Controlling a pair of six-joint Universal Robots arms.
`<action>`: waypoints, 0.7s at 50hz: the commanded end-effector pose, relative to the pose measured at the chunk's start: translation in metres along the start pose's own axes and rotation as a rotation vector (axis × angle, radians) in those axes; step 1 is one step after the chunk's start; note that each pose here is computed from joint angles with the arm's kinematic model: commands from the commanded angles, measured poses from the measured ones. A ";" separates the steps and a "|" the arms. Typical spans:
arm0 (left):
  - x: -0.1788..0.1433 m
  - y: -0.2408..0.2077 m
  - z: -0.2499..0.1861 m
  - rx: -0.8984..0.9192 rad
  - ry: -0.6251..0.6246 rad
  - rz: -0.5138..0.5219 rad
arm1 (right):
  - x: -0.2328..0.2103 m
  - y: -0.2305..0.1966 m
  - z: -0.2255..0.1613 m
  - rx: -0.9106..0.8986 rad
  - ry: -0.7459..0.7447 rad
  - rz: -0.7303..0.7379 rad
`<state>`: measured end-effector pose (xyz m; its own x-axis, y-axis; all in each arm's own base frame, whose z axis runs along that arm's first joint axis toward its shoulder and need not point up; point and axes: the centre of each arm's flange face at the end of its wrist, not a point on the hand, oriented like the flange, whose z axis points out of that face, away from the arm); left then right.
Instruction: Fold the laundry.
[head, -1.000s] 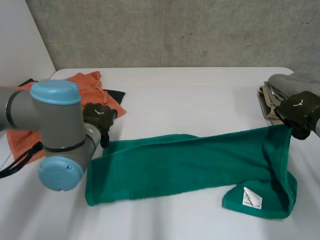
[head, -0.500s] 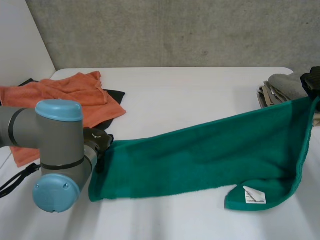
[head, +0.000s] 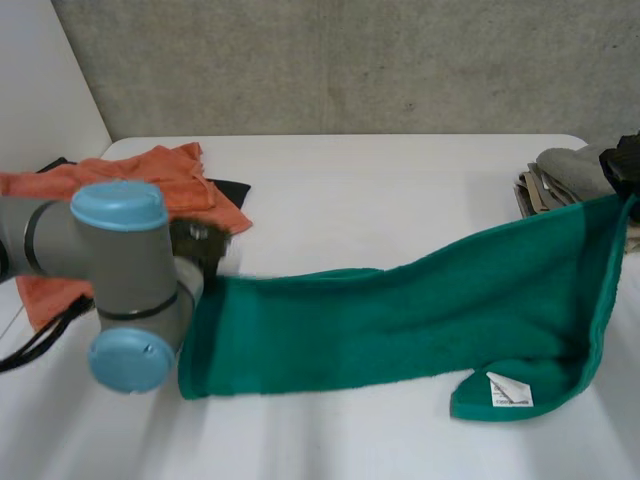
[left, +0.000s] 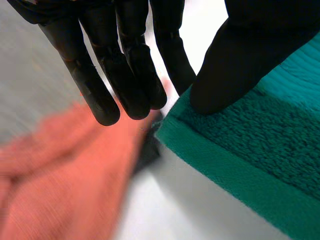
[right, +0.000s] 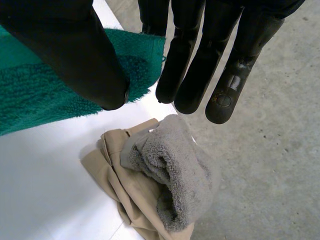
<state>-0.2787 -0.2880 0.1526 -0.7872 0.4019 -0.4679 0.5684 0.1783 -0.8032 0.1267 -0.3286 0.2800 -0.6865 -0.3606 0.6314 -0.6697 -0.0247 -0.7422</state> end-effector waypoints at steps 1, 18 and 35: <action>-0.033 -0.085 0.045 0.442 -0.241 -0.009 | 0.008 -0.013 0.059 0.137 0.142 -0.101; -0.125 -0.226 -0.022 0.992 -0.569 -0.150 | 0.087 -0.137 0.052 0.849 0.582 -0.079; -0.041 -0.060 -0.009 0.529 -0.236 -0.087 | -0.021 0.031 0.065 0.407 -0.143 0.172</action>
<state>-0.2845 -0.3281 0.2894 -0.9281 0.0668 -0.3664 0.3008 -0.4456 -0.8432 0.1577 -0.4018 0.3105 -0.7705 -0.2840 0.5708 -0.3681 -0.5328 -0.7620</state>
